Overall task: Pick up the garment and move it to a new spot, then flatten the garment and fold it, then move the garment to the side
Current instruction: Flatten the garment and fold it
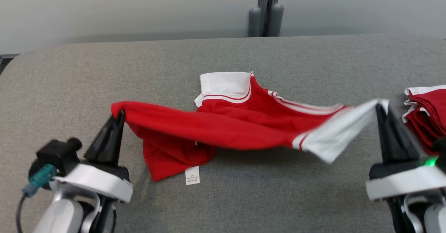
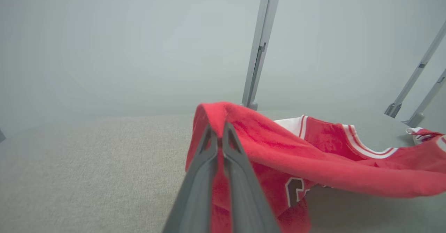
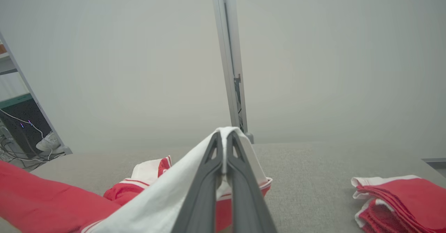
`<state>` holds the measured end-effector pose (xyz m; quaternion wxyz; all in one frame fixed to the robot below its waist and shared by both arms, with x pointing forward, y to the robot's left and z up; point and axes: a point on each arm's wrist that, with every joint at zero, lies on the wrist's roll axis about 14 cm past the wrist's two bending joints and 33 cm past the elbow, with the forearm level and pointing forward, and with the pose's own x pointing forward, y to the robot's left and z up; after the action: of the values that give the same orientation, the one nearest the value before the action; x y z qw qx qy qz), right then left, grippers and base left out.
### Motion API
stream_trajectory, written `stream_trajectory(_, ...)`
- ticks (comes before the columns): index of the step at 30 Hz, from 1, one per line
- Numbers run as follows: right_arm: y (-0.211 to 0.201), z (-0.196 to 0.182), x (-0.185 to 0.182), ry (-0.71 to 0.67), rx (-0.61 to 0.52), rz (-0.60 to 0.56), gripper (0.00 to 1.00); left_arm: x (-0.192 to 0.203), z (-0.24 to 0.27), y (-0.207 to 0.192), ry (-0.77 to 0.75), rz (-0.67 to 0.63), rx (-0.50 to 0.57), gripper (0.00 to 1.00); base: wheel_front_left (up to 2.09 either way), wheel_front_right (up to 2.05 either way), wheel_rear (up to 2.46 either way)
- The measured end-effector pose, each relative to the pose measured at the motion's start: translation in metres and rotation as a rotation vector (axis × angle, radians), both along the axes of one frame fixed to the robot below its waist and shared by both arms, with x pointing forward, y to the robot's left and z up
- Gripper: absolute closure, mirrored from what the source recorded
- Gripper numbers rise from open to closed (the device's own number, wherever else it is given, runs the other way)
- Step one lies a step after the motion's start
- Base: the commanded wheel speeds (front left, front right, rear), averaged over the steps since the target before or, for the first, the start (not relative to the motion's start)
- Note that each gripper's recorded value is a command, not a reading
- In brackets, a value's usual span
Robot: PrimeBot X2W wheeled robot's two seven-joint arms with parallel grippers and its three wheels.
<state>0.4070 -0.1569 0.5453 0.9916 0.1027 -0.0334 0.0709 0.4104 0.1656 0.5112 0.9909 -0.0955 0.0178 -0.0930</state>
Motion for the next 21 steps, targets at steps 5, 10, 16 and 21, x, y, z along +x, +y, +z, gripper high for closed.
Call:
stream_trajectory(5, 0.004, 0.076, 0.020, -0.235, 0.012, 0.008, 1.00, 0.010, 0.065, 0.003, -0.170, -0.005, 0.024, 1.00, 0.00, 0.00, 0.00)
stream_trajectory(10, 0.004, 0.145, 0.025, -0.433, 0.017, 0.010, 1.00, 0.013, 0.130, 0.007, -0.329, 0.000, 0.066, 1.00, 0.00, 0.00, 0.00)
stream_trajectory(16, -0.009, 0.217, 0.016, -0.629, 0.046, -0.016, 1.00, 0.006, 0.194, 0.013, -0.502, 0.024, 0.088, 1.00, 0.00, 0.00, 0.00)
stream_trajectory(21, -0.012, 0.232, 0.014, -0.656, 0.046, -0.020, 1.00, 0.000, 0.215, 0.013, -0.563, 0.036, 0.084, 1.00, 0.00, 0.00, 0.00)
